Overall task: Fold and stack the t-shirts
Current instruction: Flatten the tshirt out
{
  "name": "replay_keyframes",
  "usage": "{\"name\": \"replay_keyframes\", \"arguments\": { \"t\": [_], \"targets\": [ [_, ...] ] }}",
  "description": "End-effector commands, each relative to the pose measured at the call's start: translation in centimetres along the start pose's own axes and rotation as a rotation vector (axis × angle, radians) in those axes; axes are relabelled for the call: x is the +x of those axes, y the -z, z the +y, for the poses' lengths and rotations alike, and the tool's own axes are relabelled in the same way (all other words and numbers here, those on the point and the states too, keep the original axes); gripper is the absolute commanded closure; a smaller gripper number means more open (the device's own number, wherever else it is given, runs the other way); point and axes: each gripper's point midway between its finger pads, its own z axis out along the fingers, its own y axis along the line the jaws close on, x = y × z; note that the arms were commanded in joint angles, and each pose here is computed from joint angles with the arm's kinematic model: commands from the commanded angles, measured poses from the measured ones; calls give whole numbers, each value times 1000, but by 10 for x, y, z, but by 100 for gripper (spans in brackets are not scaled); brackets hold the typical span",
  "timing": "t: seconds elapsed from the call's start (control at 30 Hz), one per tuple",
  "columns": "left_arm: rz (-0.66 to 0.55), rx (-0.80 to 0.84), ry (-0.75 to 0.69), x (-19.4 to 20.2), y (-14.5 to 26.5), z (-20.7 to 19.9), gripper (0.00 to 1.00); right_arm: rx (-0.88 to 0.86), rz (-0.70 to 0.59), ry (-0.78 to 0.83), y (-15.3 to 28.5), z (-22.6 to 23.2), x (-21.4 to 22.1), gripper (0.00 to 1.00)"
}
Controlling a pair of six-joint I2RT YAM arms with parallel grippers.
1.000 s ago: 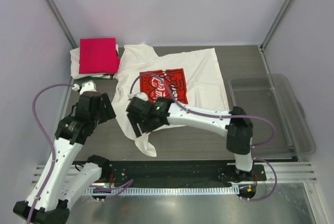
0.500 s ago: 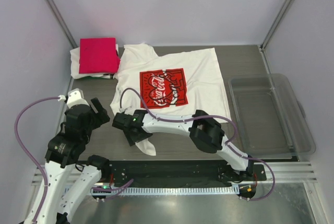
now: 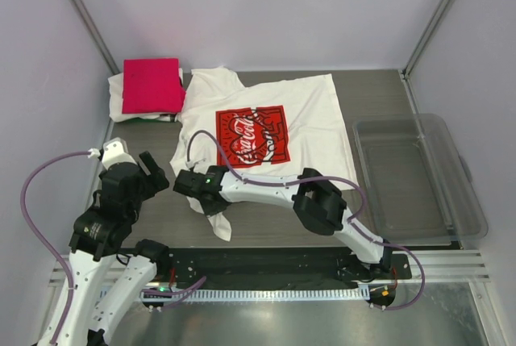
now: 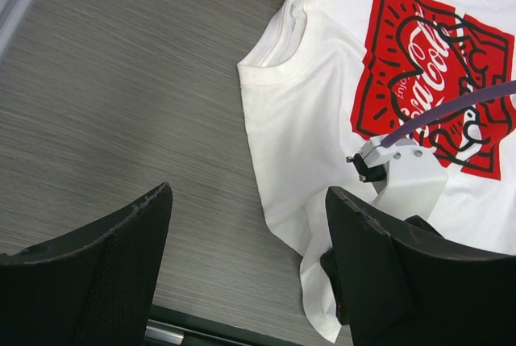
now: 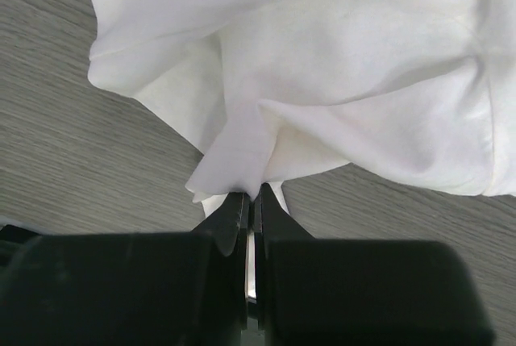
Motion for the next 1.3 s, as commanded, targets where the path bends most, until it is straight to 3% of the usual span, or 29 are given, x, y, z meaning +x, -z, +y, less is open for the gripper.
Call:
{"name": "replay_keyframes", "arguments": {
  "t": [0.0,0.1,0.13,0.17,0.23,0.27,0.3,0.37,0.6,0.73,0.9,1.0,1.27],
  "targets": [
    [-46,-10,26,-10,-2,0,23,-78,-113,-87,54,7,-34,99],
    [-50,-15,29,-11,-2,1,22,-129,-193,-189,86,-5,-50,99],
    [-49,-18,27,-11,-2,1,22,-199,-238,-279,117,-8,-58,99],
    [-46,-19,27,-10,-3,1,22,-184,-200,-307,103,-22,-38,99],
    [-46,-23,25,-11,-3,1,22,-309,-249,-477,116,-23,-47,94],
    [-42,-27,22,-10,-4,1,22,-337,-218,-513,116,-37,-23,83],
    [-39,-29,19,-10,-5,1,22,-400,-242,-563,123,-35,-25,39],
    [-29,-26,9,-10,-6,-1,23,-413,-199,-626,119,-50,4,1],
    [127,100,-41,5,-12,-37,26,-309,-212,-647,109,-109,52,0],
    [371,87,-72,48,-16,-48,28,-249,-243,-644,106,-138,53,0],
    [544,98,-70,112,-8,-73,30,-141,-278,-671,104,-186,41,0],
    [603,150,-56,155,-7,-100,32,-113,-303,-686,108,-207,32,0],
    [728,124,-60,243,-15,-114,38,-86,-304,-686,114,-230,45,0]
  ]
}}
